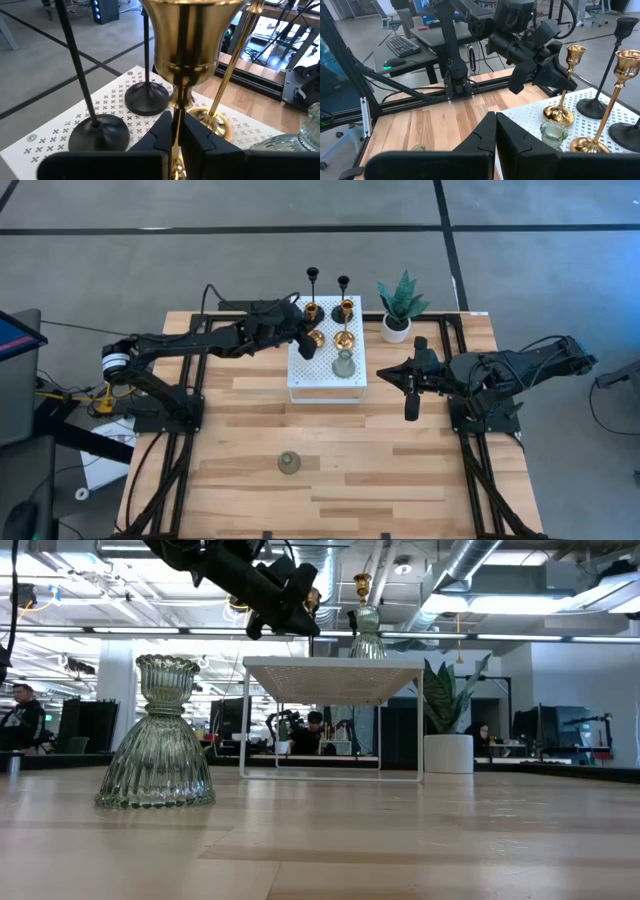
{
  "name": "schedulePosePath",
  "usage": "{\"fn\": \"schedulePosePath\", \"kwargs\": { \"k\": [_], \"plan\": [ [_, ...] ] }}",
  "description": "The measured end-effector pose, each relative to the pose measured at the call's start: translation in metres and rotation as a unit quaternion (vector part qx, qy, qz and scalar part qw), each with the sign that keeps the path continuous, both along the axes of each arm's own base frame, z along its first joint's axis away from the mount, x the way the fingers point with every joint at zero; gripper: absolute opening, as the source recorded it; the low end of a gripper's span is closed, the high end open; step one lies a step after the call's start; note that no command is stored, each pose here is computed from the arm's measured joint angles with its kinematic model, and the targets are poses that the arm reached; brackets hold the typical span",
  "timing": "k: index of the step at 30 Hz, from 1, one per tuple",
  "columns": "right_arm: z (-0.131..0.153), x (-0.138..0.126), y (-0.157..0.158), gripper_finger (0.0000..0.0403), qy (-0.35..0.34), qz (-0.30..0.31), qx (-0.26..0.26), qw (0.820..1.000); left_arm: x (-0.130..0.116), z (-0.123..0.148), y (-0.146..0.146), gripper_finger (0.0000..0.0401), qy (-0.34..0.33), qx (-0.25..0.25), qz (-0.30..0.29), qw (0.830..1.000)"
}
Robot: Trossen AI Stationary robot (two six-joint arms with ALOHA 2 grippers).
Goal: Pick & Place candle stick holders
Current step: Put the gold candle holder aligned with the other gold candle holder on the shelf
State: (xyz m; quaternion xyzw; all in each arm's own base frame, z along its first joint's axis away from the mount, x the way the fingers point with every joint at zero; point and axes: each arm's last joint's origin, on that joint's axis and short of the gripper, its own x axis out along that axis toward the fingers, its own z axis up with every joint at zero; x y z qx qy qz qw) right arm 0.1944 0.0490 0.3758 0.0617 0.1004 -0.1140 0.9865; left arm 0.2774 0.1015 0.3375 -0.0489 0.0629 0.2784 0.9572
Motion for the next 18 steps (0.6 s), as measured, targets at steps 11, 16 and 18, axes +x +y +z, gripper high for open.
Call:
{"fn": "schedulePosePath", "kwargs": {
  "k": [11,16,18],
  "plan": [
    [0.0,0.0,0.0,0.0,0.0,0.0,0.0,1.0,0.006,-0.006,0.001,0.0015,0.008,-0.003,-0.001,1.0],
    [-0.001,0.0,0.0,0.0,0.006,0.0,-0.002,1.0,0.01,-0.009,0.002,0.0015,0.011,-0.003,-0.002,1.0],
    [-0.001,0.0,0.0,0.0,0.007,0.0,-0.002,1.0,0.011,-0.011,0.002,0.0017,0.011,-0.006,-0.002,1.0]
  ]
}}
